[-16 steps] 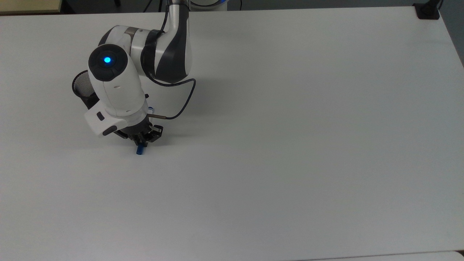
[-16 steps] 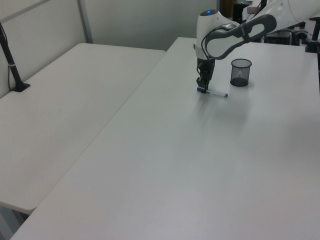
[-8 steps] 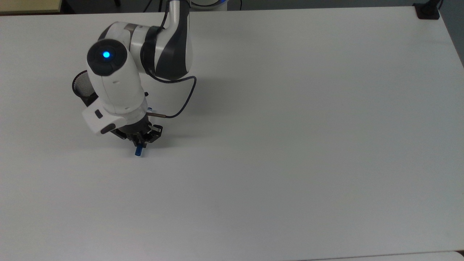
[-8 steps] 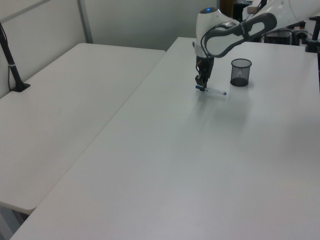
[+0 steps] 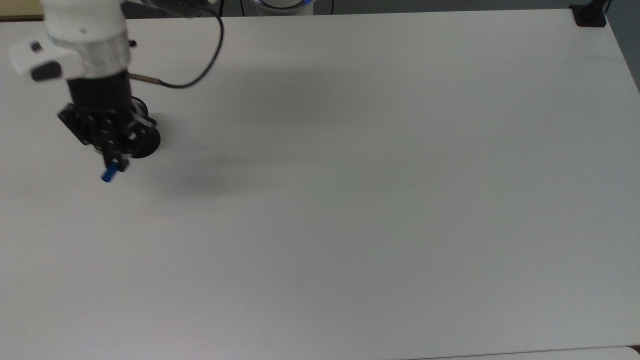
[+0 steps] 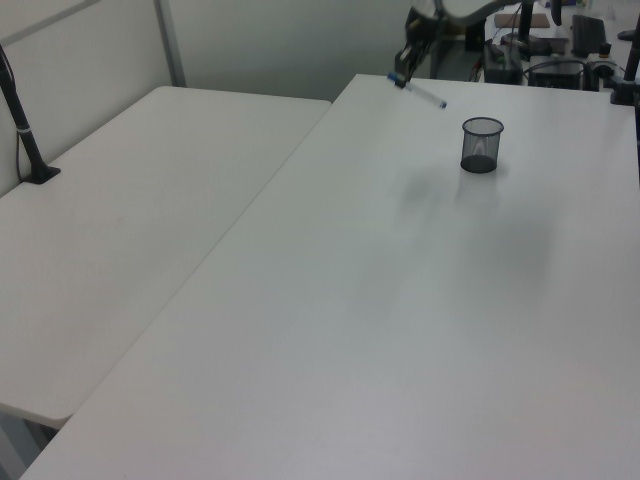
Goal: Insert the marker
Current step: 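Lift the marker and carry it over the black mesh cup, then lower the marker tip-first into the mesh cup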
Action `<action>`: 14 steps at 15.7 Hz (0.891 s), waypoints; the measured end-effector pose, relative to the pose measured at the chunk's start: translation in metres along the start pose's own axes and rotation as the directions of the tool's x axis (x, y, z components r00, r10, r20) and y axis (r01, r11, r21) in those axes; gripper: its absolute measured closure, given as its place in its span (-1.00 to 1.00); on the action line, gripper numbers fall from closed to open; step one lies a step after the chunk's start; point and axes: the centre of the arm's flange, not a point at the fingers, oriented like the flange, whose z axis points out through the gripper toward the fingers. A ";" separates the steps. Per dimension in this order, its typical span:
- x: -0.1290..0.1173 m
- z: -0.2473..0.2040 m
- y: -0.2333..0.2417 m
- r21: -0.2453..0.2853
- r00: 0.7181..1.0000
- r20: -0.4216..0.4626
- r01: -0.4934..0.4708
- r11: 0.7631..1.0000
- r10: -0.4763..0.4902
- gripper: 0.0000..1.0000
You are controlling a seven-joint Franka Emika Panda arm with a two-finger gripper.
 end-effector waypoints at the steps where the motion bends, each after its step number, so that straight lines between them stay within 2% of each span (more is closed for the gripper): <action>1: -0.001 -0.009 0.013 -0.010 0.999 -0.040 -0.006 1.000 0.005 0.65; 4: -0.022 -0.017 0.036 -0.041 0.986 -0.167 0.002 0.999 -0.009 0.65; 6: -0.053 -0.009 0.046 -0.066 0.965 -0.263 -0.002 0.998 -0.015 0.65; 8: -0.078 -0.002 0.054 -0.083 0.963 -0.268 0.015 0.996 -0.037 0.65; 11: -0.112 0.006 0.057 -0.085 0.973 -0.222 0.041 0.996 -0.059 0.65; 14: -0.132 0.016 0.051 -0.073 0.981 -0.184 0.050 0.996 -0.063 0.65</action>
